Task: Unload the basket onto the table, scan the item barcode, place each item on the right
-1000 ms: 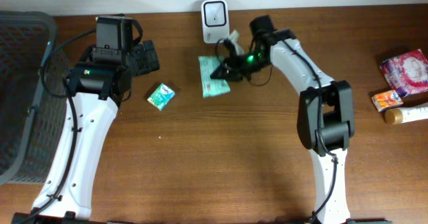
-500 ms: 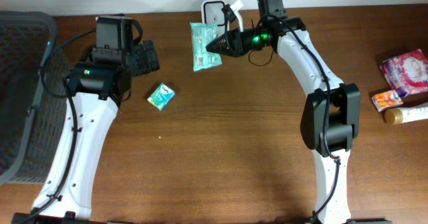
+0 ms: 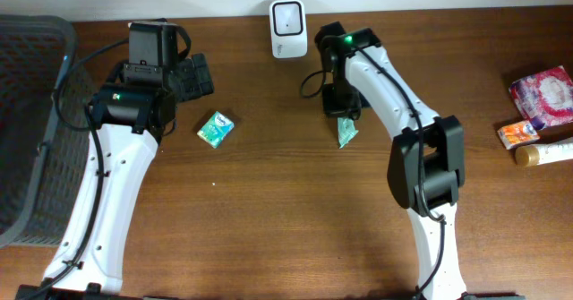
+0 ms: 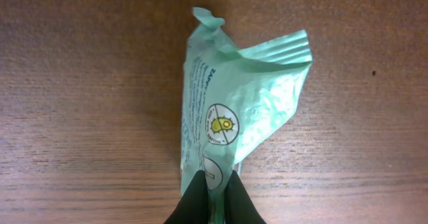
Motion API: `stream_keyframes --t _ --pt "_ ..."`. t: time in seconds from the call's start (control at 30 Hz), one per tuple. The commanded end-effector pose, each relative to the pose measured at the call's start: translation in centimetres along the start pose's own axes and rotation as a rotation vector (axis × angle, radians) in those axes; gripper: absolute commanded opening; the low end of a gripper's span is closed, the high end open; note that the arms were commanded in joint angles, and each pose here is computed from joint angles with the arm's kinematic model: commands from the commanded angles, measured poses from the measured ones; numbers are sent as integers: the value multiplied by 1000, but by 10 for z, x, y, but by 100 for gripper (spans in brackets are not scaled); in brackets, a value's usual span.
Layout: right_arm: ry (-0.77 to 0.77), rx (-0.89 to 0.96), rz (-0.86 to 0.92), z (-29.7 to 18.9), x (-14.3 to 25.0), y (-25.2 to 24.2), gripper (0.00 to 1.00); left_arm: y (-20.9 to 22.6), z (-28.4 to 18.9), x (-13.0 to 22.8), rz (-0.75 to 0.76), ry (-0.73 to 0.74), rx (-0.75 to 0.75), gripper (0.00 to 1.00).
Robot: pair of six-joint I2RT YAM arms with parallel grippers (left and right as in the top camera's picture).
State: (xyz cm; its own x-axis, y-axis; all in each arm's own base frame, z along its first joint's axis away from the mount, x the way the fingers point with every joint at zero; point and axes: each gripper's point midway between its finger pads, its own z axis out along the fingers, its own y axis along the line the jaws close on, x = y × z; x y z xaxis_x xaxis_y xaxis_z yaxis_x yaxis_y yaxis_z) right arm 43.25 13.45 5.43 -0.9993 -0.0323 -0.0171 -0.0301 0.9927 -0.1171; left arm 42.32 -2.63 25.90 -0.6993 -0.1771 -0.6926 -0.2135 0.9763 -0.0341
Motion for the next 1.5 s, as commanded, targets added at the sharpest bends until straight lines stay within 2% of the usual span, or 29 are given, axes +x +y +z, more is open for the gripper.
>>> stream_keyframes --t 0.0,0.03,0.07,0.13,0.17,0.2,0.23,0.27,0.37,0.43,0.63,1.03,1.1,1.4,1.47 --pt "-19 10 -27 -5 9 24 4 5 -2 -3 5 -11 -13 99" --pt "-22 -48 -52 -7 12 46 4 5 -2 -3 5 -11 -13 99" --pt "-37 -100 -80 -10 13 68 26 5 -2 -3 5 -11 -13 99" --pt "-54 -168 -119 -19 16 96 56 5 -2 -3 5 -11 -13 99" --pt "-63 -182 -120 -26 14 99 69 5 -2 -3 5 -11 -13 99" --pt "-69 -186 -103 -34 9 91 88 5 -2 -3 5 -11 -13 99" --pt "-67 -184 -83 -38 6 82 90 5 -2 -3 5 -11 -13 99" --pt "-58 -179 -42 -40 0 62 99 5 -2 -3 5 -11 -13 99" --pt "-10 -162 61 -31 -9 3 99 5 -2 -3 5 -11 -13 99" --pt "17 -185 111 -24 -10 -15 99 5 -2 -3 5 -11 -13 99" --pt "33 -243 49 -7 -1 25 99 5 -2 -3 5 -11 -13 99" --pt "-7 -255 29 -9 -8 36 100 5 -2 -3 5 -11 -13 99" --pt "-1 -250 22 -2 -8 40 96 5 -2 -3 5 -11 -13 99" --pt "45 -240 23 6 1 39 96 5 -2 -3 5 -11 -13 99" --pt "55 -237 19 8 4 40 90 5 -2 -3 5 -11 -13 99"
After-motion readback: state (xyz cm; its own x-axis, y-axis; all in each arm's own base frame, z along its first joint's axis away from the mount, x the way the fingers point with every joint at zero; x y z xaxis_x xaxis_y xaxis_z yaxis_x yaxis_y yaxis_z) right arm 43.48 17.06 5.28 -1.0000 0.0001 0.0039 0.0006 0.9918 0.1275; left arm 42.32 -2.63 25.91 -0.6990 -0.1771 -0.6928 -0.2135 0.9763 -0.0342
